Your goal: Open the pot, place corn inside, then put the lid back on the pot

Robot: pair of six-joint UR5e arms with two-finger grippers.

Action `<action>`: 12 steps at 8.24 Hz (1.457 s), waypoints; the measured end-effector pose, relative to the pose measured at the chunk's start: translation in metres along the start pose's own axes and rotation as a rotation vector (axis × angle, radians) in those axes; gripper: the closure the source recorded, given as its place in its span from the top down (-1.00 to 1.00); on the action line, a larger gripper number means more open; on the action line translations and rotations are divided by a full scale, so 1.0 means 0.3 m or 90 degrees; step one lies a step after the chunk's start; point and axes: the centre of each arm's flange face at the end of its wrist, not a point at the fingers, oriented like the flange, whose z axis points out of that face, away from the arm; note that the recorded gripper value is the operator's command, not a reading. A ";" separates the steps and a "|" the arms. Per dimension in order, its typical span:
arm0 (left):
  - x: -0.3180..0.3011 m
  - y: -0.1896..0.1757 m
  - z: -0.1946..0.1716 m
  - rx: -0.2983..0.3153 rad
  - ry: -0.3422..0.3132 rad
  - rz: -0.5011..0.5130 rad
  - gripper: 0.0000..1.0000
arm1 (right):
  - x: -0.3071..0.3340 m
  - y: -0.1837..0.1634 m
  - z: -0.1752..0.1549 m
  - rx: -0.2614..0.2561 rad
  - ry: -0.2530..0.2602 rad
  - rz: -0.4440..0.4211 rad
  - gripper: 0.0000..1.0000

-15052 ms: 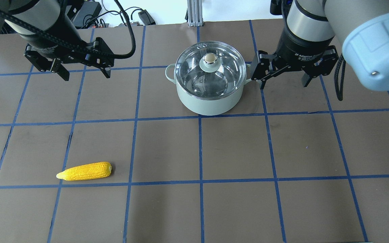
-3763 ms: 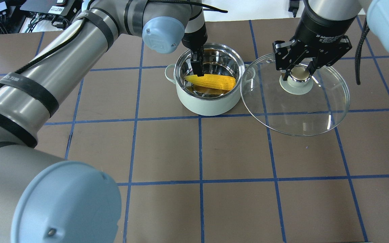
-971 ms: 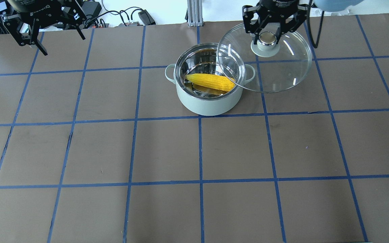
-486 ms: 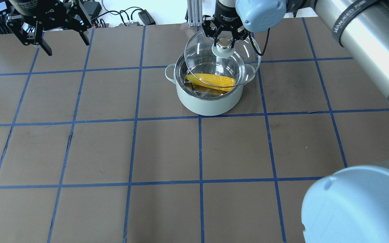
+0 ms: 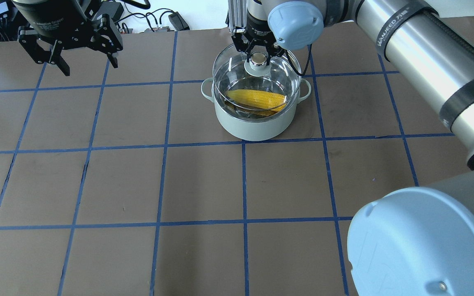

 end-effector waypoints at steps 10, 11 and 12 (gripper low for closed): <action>0.029 0.053 0.050 0.030 0.042 0.081 1.00 | -0.045 0.036 0.050 0.001 0.044 -0.069 -0.26; 0.033 0.055 0.051 0.028 0.052 0.082 1.00 | -0.045 0.038 0.053 0.000 0.044 -0.069 -0.26; 0.036 0.053 0.054 0.027 0.055 0.080 1.00 | -0.045 0.040 0.057 -0.003 0.043 -0.066 -0.26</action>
